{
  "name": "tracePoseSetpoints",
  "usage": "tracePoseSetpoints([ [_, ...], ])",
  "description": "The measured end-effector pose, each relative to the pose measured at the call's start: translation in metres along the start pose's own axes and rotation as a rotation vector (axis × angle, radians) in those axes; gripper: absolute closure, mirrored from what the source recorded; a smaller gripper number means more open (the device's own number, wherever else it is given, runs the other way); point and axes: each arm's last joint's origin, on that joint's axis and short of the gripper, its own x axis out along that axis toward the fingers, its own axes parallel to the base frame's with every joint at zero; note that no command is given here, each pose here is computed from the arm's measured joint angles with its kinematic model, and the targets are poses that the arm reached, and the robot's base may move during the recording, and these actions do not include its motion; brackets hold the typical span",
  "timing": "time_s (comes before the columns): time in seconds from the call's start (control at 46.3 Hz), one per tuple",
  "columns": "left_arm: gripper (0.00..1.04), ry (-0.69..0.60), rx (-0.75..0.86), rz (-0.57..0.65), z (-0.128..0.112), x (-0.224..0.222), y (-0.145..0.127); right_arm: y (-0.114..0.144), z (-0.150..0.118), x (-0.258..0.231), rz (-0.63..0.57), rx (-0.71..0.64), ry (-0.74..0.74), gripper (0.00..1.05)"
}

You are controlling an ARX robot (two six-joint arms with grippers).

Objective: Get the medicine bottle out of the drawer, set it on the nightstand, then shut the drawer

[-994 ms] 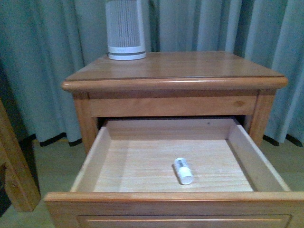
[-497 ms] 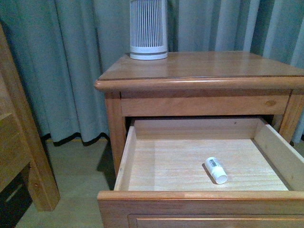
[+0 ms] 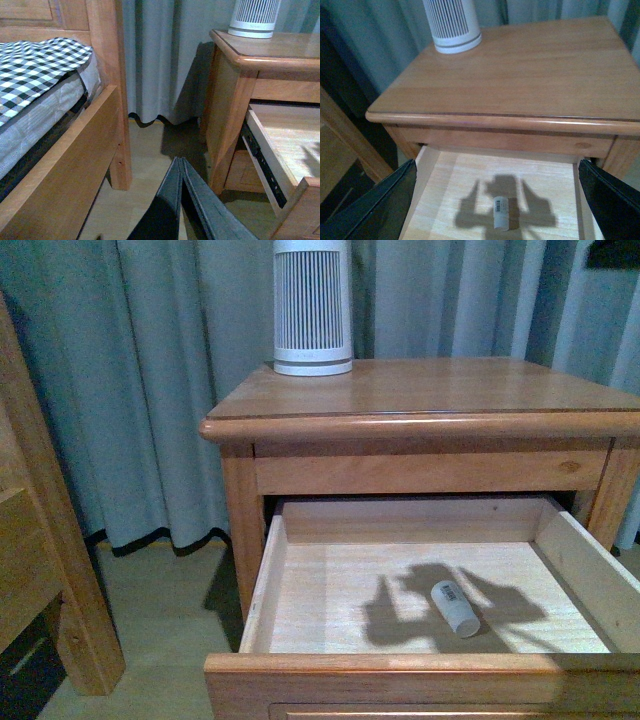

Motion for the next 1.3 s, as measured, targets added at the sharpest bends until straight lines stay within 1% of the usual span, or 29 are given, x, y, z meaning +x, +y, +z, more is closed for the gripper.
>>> tracePoseSetpoints([
  [0.043, 1.01, 0.000, 0.000, 0.000, 0.000, 0.000, 0.000, 0.003, -0.003, 0.022, -0.011, -0.021, 0.042, 0.07],
  [0.086, 1.01, 0.000, -0.001, 0.000, 0.000, 0.000, 0.000, 0.004, -0.012, 0.047, -0.026, -0.049, 0.107, 0.07],
  [0.173, 0.82, 0.000, 0.000, 0.000, 0.000, 0.000, 0.000, 0.004, -0.040, 0.087, -0.058, -0.093, 0.235, 0.07],
  [0.195, 0.79, 0.000, 0.000, 0.000, 0.000, 0.000, 0.000, 0.004, -0.050, 0.098, -0.068, -0.102, 0.271, 0.07],
  [0.238, 0.73, 0.000, 0.000, 0.000, 0.000, 0.000, 0.000, 0.004, -0.059, 0.108, -0.075, -0.107, 0.304, 0.07],
  [0.281, 0.64, 0.000, 0.000, 0.000, 0.000, 0.000, 0.000, 0.004, -0.072, 0.121, -0.085, -0.113, 0.346, 0.07],
  [0.346, 0.54, 0.000, 0.000, 0.000, 0.000, 0.000, 0.000, 0.006, -0.094, 0.140, -0.094, -0.134, 0.403, 0.07],
  [0.627, 0.15, 0.000, 0.000, 0.000, 0.000, 0.000, 0.000, 0.017, -0.145, 0.176, -0.092, -0.179, 0.509, 0.07],
  [0.713, 0.05, 0.000, 0.000, 0.000, 0.000, 0.000, 0.000, 0.018, -0.158, 0.186, -0.103, -0.189, 0.532, 0.07],
  [0.778, 0.07, 0.000, 0.000, 0.000, 0.000, 0.000, 0.000, 0.016, -0.169, 0.193, -0.113, -0.194, 0.554, 0.07],
  [0.908, 0.06, 0.000, 0.000, 0.000, 0.000, 0.000, 0.000, 0.013, -0.182, 0.200, -0.126, -0.198, 0.575, 0.07],
  [1.038, 0.06, 0.000, 0.000, 0.000, 0.000, 0.000, 0.000, 0.012, -0.190, 0.206, -0.124, -0.198, 0.579, 0.07],
  [1.189, 0.06, 0.000, 0.000, 0.000, 0.000, 0.000, 0.000, 0.012, -0.192, 0.209, -0.120, -0.195, 0.574, 0.07],
  [1.232, 0.06, 0.000, 0.000, 0.000, 0.000, 0.000, 0.000, 0.011, -0.192, 0.210, -0.121, -0.191, 0.571, 0.08],
  [1.297, 0.06, 0.000, 0.000, 0.000, 0.000, 0.000, 0.000, 0.010, -0.192, 0.211, -0.125, -0.188, 0.569, 0.16],
])
